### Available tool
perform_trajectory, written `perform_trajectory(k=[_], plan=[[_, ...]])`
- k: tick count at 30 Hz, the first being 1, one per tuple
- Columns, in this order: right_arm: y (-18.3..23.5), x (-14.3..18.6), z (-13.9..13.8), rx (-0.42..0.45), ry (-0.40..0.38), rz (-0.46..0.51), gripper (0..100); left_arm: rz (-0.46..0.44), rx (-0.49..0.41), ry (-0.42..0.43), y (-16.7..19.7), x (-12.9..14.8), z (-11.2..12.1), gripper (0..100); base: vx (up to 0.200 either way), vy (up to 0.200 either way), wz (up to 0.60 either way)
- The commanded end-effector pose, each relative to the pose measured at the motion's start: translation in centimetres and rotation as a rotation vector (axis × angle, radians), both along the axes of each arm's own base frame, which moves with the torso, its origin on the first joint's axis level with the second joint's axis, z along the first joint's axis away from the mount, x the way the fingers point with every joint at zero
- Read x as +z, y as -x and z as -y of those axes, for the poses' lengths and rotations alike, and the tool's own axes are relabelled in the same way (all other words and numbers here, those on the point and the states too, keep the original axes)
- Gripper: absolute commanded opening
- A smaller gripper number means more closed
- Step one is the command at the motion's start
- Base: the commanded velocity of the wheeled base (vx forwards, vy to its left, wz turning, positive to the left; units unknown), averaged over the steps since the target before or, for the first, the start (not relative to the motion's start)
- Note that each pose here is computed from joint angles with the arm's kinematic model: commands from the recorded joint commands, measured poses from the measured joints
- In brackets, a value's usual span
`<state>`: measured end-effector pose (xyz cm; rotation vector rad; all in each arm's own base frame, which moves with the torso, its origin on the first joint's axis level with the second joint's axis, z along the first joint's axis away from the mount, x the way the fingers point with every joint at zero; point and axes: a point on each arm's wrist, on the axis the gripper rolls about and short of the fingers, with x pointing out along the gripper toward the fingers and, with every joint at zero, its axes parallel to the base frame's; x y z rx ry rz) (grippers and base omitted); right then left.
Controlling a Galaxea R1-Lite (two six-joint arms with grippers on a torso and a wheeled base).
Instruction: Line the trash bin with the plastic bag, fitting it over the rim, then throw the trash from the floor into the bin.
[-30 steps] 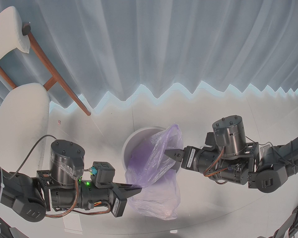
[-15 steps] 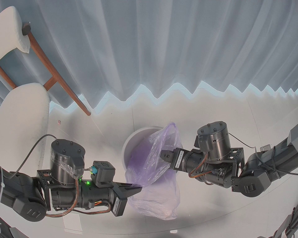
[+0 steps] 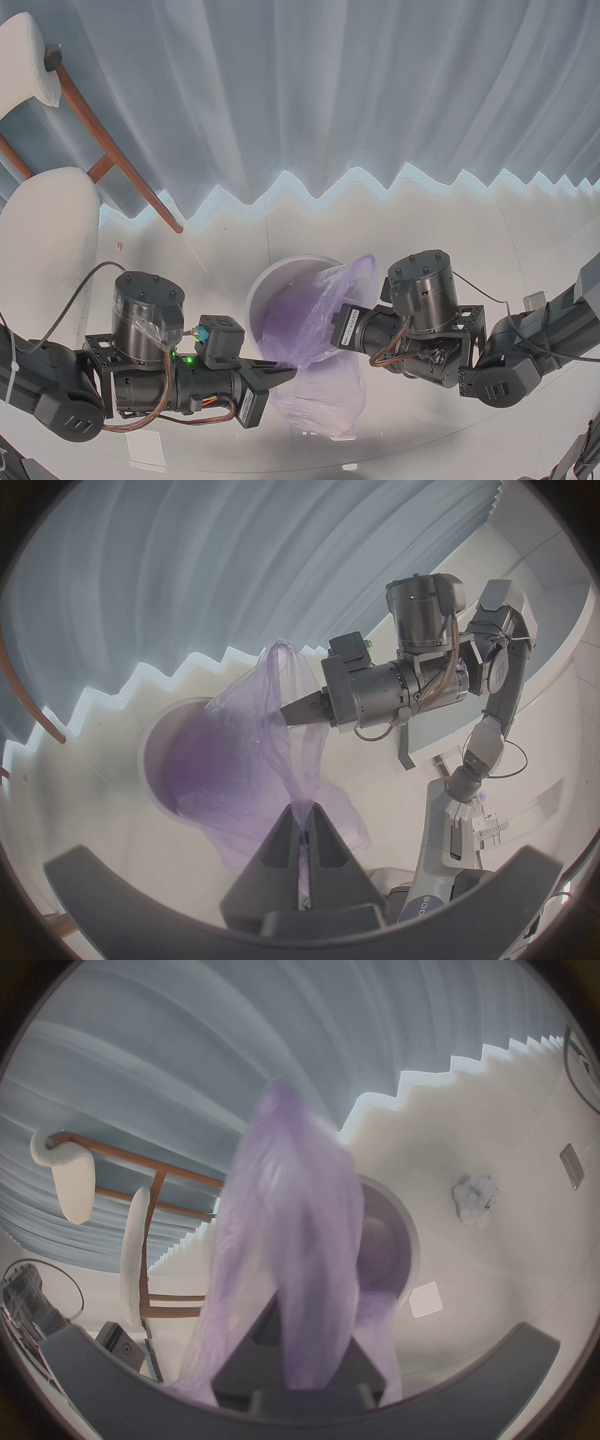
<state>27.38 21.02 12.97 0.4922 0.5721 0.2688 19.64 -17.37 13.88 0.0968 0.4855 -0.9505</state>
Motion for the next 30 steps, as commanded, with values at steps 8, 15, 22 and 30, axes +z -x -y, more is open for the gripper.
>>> perform_trajectory(k=[8, 15, 22, 30], plan=[[0.7, -0.4, -0.1, 0.016, 0.011, -0.012, 0, -0.021, -0.001, -0.016, -0.1, -0.6, 0.3, 100, 0.0, 0.0, 0.0], [-0.7, 0.3, 1.9, -0.052, 0.0, 0.019, 0, -0.033, 0.027, 0.005, -0.4, -0.1, 0.1, 100, 0.0, 0.0, 0.0], [-2.3, 0.8, 4.1, -0.128, -0.032, 0.072, 0, -0.04, 0.085, -0.001, -0.3, 0.5, -1.5, 100, 0.0, 0.0, 0.0], [-2.6, 1.6, 4.1, -0.113, -0.028, 0.105, 0, -0.082, 0.03, 0.018, 0.7, -1.3, -2.2, 100, 0.0, 0.0, 0.0]])
